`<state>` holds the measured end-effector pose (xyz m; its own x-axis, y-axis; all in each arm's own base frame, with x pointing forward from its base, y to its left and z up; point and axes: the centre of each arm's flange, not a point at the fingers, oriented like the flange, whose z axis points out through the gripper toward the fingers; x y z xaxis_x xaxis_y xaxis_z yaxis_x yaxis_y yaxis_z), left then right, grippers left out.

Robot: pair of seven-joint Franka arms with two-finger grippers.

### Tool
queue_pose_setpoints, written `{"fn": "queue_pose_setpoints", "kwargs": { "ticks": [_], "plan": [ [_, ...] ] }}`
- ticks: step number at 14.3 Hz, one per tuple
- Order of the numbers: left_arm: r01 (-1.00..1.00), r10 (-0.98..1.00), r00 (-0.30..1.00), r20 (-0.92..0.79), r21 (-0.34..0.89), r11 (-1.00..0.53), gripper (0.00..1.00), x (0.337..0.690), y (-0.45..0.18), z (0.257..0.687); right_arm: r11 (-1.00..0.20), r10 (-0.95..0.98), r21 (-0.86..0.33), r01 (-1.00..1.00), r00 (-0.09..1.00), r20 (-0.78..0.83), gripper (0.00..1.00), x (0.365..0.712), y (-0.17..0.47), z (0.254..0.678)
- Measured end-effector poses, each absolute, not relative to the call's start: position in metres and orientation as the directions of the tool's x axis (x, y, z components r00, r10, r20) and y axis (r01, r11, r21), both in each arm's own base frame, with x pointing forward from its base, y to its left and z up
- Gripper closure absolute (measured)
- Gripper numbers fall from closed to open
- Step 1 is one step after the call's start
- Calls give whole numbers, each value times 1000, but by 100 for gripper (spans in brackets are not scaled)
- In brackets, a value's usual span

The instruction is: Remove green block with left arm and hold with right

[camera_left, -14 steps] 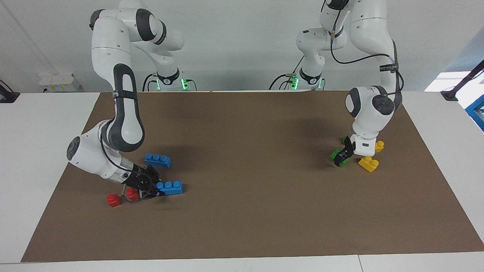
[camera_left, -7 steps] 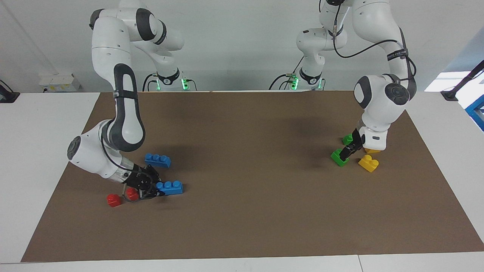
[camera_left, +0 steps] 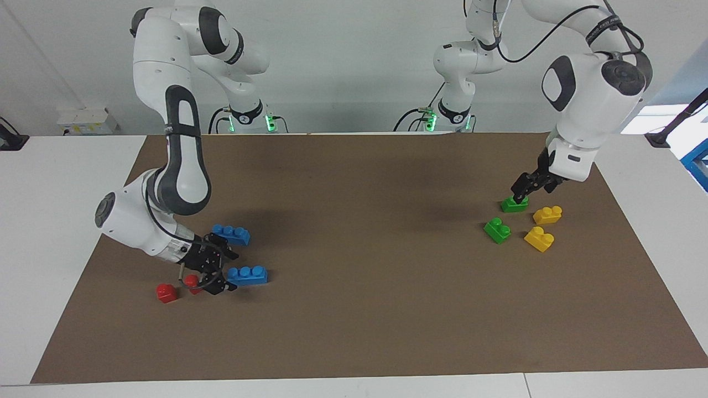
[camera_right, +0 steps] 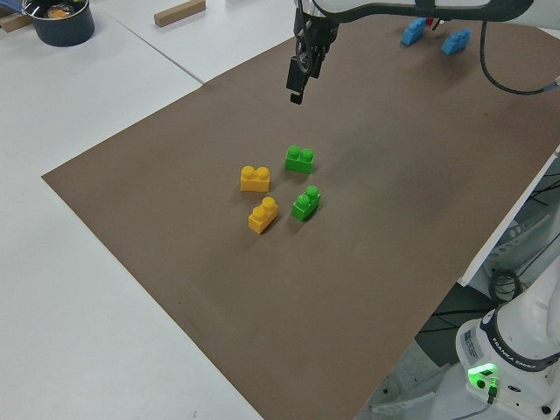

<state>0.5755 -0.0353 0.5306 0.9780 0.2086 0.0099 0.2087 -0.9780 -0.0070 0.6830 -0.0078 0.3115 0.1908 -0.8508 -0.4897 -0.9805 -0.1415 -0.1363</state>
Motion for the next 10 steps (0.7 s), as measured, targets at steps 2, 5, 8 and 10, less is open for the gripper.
{"fn": "queue_pose_setpoints", "kwargs": {
  "ticks": [2, 5, 8, 10],
  "plan": [
    [167, 167, 986, 7, -14, -986, 0, 555, -34, 563, -159, -843, -149, -976, 212, -494, 0, 680, -5, 338],
    [120, 120, 993, 2, -21, -993, 0, 530, -33, 592, -191, -843, -162, -968, 247, -479, 0, 672, -9, 378],
    [111, 111, 994, 7, -21, -994, 0, 527, -34, 598, -255, -864, -184, -949, 309, -398, 0, 662, -16, 426],
    [112, 112, 994, -1, -21, -993, 0, 526, -33, 598, -302, -870, -205, -931, 358, -340, 0, 654, -14, 464]
  ]
}}
